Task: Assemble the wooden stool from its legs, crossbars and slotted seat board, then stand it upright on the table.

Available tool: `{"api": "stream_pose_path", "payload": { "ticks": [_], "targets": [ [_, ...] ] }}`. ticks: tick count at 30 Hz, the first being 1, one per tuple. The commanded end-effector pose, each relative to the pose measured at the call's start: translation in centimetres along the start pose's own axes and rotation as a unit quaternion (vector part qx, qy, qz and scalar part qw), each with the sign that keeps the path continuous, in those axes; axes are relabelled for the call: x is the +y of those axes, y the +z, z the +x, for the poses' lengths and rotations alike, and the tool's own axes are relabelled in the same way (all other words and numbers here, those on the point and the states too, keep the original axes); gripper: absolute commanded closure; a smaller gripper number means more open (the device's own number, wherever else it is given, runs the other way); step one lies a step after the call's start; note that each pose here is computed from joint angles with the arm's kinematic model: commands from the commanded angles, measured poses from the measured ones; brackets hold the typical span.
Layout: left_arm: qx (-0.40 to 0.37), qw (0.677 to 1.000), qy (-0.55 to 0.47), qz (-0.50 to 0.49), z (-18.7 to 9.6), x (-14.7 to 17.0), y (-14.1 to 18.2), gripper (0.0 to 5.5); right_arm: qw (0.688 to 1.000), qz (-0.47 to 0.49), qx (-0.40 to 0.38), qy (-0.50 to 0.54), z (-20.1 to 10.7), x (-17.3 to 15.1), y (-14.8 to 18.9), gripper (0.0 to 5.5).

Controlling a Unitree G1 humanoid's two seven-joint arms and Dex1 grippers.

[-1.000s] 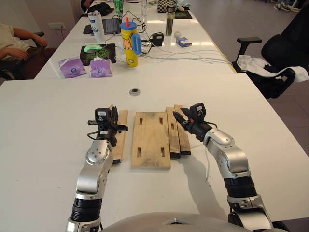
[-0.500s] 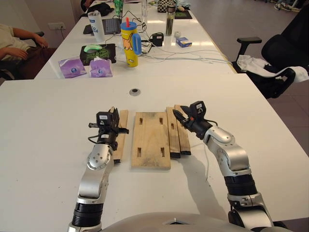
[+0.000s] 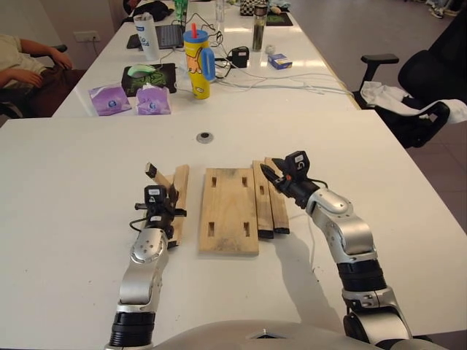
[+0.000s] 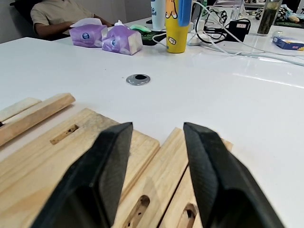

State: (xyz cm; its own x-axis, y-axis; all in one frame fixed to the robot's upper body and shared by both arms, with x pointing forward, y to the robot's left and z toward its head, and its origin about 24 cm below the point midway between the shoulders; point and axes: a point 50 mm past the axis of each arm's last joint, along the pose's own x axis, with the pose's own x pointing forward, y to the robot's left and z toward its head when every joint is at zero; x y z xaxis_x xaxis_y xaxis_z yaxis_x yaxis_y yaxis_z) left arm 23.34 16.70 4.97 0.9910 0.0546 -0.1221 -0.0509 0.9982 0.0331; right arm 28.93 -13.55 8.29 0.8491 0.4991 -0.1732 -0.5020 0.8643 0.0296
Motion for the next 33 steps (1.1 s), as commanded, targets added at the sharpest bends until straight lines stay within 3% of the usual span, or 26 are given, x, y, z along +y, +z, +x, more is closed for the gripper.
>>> {"api": "stream_pose_path", "payload": {
  "ticks": [1, 6, 20, 21, 23, 25, 27, 33],
  "targets": [
    [-0.064, 0.998, 0.001, 0.020, 0.7, 0.3, 2.8, 3.66, 1.000, 0.002, -0.006, -0.004, 0.2, 0.1, 0.1, 3.52],
    [-0.093, 0.995, 0.000, 0.019, 1.3, 0.5, 4.6, 3.09, 1.000, 0.008, -0.009, -0.006, 0.3, 0.4, -0.1, 3.52],
    [-0.239, 0.971, -0.007, -0.015, 2.8, 0.6, 15.4, 3.09, 1.000, 0.012, -0.015, -0.011, 0.5, 0.5, -0.2, 3.52],
    [-0.211, 0.977, -0.009, -0.014, 3.3, 0.6, 14.5, 3.09, 1.000, 0.013, -0.016, -0.013, 0.5, 0.6, -0.3, 3.52],
    [-0.066, 0.997, -0.036, 0.010, 4.5, 0.1, 8.9, 3.09, 1.000, 0.015, -0.017, -0.014, 0.5, 0.7, -0.4, 3.52],
    [0.072, 0.996, -0.048, 0.032, 4.3, 0.2, 2.7, 3.09, 1.000, 0.016, -0.018, -0.013, 0.6, 0.9, -0.4, 3.52],
    [0.136, 0.989, -0.041, 0.047, 3.3, 0.9, -0.7, 3.09, 1.000, 0.012, -0.018, -0.006, 0.8, 1.1, -0.3, 3.52],
    [0.100, 0.993, -0.028, 0.058, 4.2, 1.6, 1.1, 3.09, 1.000, 0.007, -0.019, -0.014, 0.8, 0.8, -0.3, 3.52]
  ]
}}
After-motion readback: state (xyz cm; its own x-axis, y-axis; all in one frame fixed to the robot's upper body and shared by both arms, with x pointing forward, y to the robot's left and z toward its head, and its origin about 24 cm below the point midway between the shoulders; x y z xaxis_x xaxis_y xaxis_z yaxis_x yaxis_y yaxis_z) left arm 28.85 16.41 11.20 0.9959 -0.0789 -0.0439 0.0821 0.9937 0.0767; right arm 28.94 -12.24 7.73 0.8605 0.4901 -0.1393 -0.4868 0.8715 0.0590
